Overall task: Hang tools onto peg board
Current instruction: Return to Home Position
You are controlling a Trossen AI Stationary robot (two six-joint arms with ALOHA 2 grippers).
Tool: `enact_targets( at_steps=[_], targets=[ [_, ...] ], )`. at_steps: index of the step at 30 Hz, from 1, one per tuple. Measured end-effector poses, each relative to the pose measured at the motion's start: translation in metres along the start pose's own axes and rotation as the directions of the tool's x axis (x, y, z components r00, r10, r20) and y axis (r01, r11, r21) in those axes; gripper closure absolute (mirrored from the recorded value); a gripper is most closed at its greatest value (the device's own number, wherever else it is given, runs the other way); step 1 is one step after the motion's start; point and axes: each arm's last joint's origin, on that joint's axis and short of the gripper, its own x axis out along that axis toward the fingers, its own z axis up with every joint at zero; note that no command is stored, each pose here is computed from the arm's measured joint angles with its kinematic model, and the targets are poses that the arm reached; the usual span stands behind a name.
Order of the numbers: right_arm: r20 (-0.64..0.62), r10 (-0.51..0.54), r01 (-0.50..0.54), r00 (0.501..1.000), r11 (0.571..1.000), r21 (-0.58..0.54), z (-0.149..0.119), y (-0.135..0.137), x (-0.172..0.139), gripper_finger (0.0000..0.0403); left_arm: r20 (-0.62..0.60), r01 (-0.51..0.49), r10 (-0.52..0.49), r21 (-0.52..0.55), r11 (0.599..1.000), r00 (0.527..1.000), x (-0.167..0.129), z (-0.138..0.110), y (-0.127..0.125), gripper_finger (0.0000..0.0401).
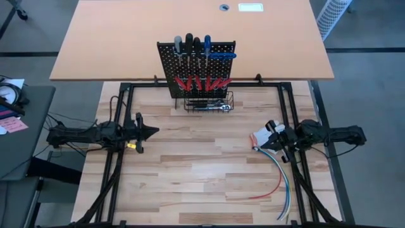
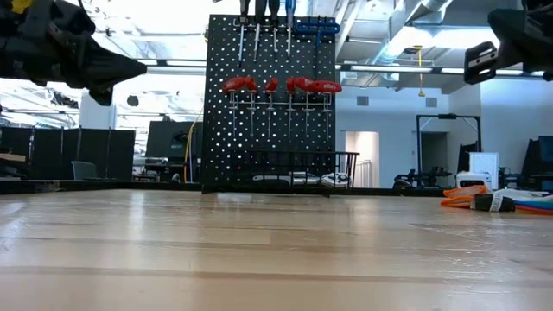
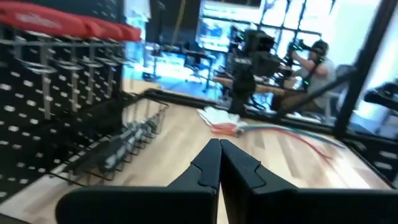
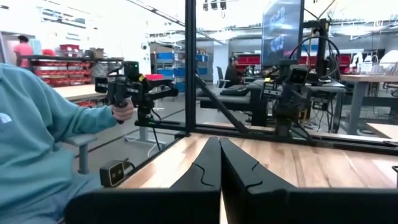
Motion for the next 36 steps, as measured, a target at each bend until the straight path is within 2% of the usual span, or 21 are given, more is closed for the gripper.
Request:
enact_targets(
  at_steps=[5,8,12,17,22,24,31,36],
  targets=[
    [-0.006,0.001,-0.001,1.0,1.0,-0.03,-0.001,0.0,0.0,0.0402,-0.011,0.04,-0.039,0.009,0.999,0.999,0.0,0.0,-0.001,0.0401],
    [-0.012,0.001,-0.002,1.0,0.998,-0.055,-0.001,0.0,0.0,0.0401,-0.016,0.041,-0.04,0.057,0.998,0.999,0.0,-0.001,-0.001,0.0401],
    [-0.055,-0.003,0.0,0.998,0.999,-0.05,-0.006,0.0,0.0,0.0395,-0.036,0.116,-0.112,0.135,0.984,0.993,0.0,-0.003,-0.003,0.0401],
    [-0.115,-0.093,0.094,0.989,0.996,0.009,-0.012,-0.005,0.0,0.0392,-0.037,0.117,-0.112,0.163,0.98,0.993,0.0,-0.004,-0.003,0.0401],
    [-0.125,-0.274,0.282,0.954,0.958,0.053,-0.013,-0.012,-0.002,0.0391,-0.036,0.113,-0.108,0.164,0.98,0.993,0.0,-0.004,-0.003,0.0401],
    [-0.142,-0.313,0.324,0.939,0.944,0.065,-0.015,-0.013,-0.003,0.039,-0.035,0.111,-0.107,0.147,0.983,0.994,0.0,-0.004,-0.003,0.0401],
    [-0.143,-0.325,0.338,0.935,0.937,0.086,-0.014,-0.014,-0.003,0.039,-0.034,0.107,-0.105,0.057,0.993,0.994,0.0,-0.004,-0.003,0.0401],
    [-0.145,-0.324,0.338,0.935,0.937,0.086,-0.014,-0.014,-0.003,0.039,-0.035,0.107,-0.105,0.052,0.993,0.994,0.0,-0.004,-0.003,0.0401]
  ],
)
